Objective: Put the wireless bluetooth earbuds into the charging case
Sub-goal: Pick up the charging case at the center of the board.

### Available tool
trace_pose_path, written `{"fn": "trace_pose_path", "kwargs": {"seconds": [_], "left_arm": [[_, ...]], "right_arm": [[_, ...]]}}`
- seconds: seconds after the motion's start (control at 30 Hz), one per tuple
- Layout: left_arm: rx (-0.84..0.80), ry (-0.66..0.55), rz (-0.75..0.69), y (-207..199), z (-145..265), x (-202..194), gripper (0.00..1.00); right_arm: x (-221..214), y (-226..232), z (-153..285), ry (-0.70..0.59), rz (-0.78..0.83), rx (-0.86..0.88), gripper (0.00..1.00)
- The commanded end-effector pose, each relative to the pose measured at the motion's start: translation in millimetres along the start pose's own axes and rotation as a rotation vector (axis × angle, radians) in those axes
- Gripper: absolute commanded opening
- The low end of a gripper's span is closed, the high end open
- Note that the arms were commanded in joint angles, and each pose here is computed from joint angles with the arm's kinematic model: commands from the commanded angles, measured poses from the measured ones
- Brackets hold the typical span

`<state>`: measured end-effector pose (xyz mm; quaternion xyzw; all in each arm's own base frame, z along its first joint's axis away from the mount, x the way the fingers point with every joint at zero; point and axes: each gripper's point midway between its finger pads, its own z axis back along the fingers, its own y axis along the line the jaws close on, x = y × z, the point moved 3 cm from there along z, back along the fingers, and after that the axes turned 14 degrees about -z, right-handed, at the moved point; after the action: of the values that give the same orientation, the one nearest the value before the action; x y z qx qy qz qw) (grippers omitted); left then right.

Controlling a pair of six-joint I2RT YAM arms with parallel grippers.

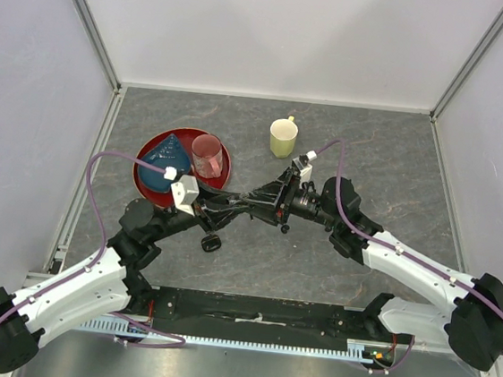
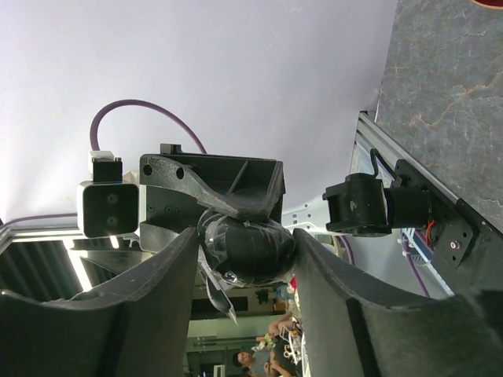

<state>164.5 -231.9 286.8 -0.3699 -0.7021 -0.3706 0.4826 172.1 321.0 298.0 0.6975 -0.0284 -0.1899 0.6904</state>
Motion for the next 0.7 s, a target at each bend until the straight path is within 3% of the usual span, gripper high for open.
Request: {"fn": "trace_pose_path", "kwargs": {"seconds": [0.0,0.2,0.3,0.4,0.47,0.67], "left_arm": [[0.005,-0.038,-0.054,3,-1,11,0.02],[-0.007,-0.028,-0.049,2,-2,9,0.02],[-0.001,-0.016,-0.032,2,-2,7,0.05],[0.025,0.0,0.009,5,-3,5,0.17],[0.052,0.005,0.041,8,-4,5,0.35],[0.095,0.015,0.075,12,-2,5,0.61]], "right_arm": [[-5,15,3,0.022,0.002,0.042,0.53],[-6,20,3,0.029,0.003,0.064,0.3],[-7,22,4,0.036,0.009,0.076,0.11],[-7,21,5,0.031,0.01,0.079,0.04],[-6,22,5,0.023,0.014,0.088,0.0],[-1,22,9,-0.014,0.02,0.1,0.0]]}}
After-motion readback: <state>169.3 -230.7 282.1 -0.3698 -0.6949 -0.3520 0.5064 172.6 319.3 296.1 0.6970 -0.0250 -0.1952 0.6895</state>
